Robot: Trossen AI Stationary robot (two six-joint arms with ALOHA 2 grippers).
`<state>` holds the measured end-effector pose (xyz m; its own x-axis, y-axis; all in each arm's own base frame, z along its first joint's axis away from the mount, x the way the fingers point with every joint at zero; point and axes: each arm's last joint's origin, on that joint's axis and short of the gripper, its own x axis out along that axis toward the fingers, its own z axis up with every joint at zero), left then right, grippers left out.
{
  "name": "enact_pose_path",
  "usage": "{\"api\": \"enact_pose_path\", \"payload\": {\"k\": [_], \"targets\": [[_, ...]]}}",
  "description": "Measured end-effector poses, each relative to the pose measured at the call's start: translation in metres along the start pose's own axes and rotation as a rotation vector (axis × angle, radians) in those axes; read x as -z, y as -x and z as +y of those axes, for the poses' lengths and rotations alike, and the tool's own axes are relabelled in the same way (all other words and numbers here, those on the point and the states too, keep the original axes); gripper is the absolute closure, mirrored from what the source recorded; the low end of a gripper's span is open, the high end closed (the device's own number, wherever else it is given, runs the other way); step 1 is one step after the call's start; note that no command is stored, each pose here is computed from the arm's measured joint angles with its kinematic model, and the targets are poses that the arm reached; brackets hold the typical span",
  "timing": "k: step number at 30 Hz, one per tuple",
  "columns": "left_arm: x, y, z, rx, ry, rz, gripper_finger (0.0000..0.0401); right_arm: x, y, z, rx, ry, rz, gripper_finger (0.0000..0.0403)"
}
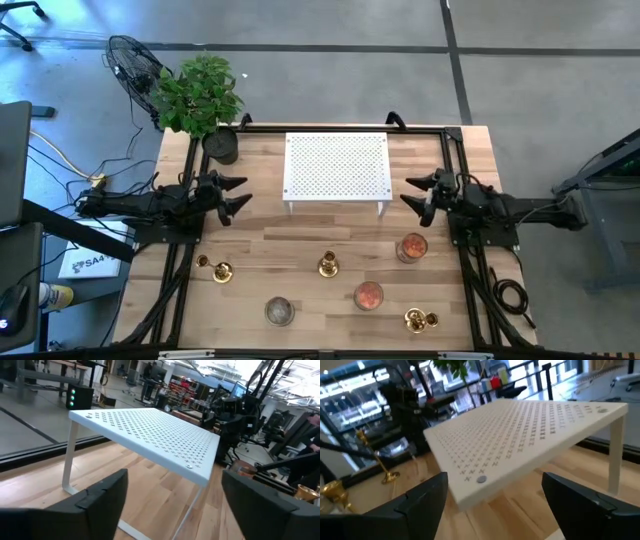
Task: Pick & Place candle stick holders
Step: Put the top right orange scented candle on the shelf
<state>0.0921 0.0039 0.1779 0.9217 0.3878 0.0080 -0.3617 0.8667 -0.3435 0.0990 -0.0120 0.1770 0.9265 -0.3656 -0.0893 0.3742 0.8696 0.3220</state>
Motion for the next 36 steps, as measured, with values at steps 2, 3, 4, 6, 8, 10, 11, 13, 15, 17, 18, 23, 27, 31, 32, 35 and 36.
{"api": "enact_pose_path", "payload": {"k": [2, 3, 4, 6, 8, 10, 11, 13, 15, 17, 18, 23, 27, 31, 32, 35, 36], "targets": [[0.000, 0.000, 0.000, -0.002, 0.001, 0.000, 0.0042, -0.007, 0.000, 0.003, 0.000, 0.013, 0.027, 0.0076], [0.000, 0.000, 0.000, -0.001, 0.020, 0.001, 0.0028, -0.011, 0.001, 0.004, 0.003, 0.019, 0.044, 0.0073], [0.000, 0.000, 0.000, 0.003, 0.047, 0.003, 0.0015, -0.014, 0.001, 0.005, 0.011, 0.028, 0.067, 0.0071], [0.000, 0.000, 0.000, 0.012, 0.074, 0.008, 0.0006, -0.021, 0.002, 0.008, 0.033, 0.054, 0.114, 0.0068], [0.001, 0.000, -0.001, 0.021, 0.086, 0.013, 0.0012, -0.028, 0.000, 0.010, 0.061, 0.071, 0.139, 0.0066], [0.001, 0.000, -0.001, 0.020, 0.106, 0.013, 0.0014, -0.034, -0.003, 0.013, 0.073, 0.073, 0.163, 0.0064], [0.001, 0.000, 0.000, 0.018, 0.115, 0.013, 0.0012, -0.037, -0.004, 0.016, 0.074, 0.078, 0.175, 0.0063], [0.001, 0.000, 0.000, 0.005, 0.125, 0.008, 0.0006, -0.044, -0.008, 0.021, 0.064, 0.082, 0.208, 0.0061], [0.001, 0.000, 0.000, 0.002, 0.126, 0.007, 0.0003, -0.051, -0.012, 0.026, 0.043, 0.083, 0.254, 0.0061], [0.001, 0.000, 0.000, 0.003, 0.124, 0.008, 0.0003, -0.060, -0.015, 0.032, 0.016, 0.094, 0.304, 0.0061], [0.001, 0.000, 0.000, 0.005, 0.123, 0.009, 0.0003, -0.063, -0.017, 0.035, 0.014, 0.103, 0.330, 0.0061], [0.001, 0.000, -0.001, 0.030, 0.146, 0.023, 0.0001, -0.085, -0.019, 0.053, 0.042, 0.197, 0.433, 0.0061], [0.002, 0.000, -0.001, 0.049, 0.148, 0.032, 0.0001, -0.108, -0.016, 0.069, 0.094, 0.209, 0.518, 0.0061], [0.003, 0.000, -0.002, 0.073, 0.147, 0.051, 0.0001, -0.120, -0.015, 0.086, 0.163, 0.216, 0.638, 0.0061], [0.003, 0.000, -0.002, 0.076, 0.146, 0.055, 0.0001, -0.122, -0.015, 0.091, 0.182, 0.219, 0.664, 0.0061], [0.003, 0.000, -0.002, 0.086, 0.144, 0.063, 0.0001, -0.124, -0.021, 0.103, 0.246, 0.231, 0.737, 0.0061], [0.003, 0.000, -0.002, 0.085, 0.144, 0.063, 0.0001, -0.125, -0.024, 0.107, 0.267, 0.236, 0.752, 0.0061]]}}
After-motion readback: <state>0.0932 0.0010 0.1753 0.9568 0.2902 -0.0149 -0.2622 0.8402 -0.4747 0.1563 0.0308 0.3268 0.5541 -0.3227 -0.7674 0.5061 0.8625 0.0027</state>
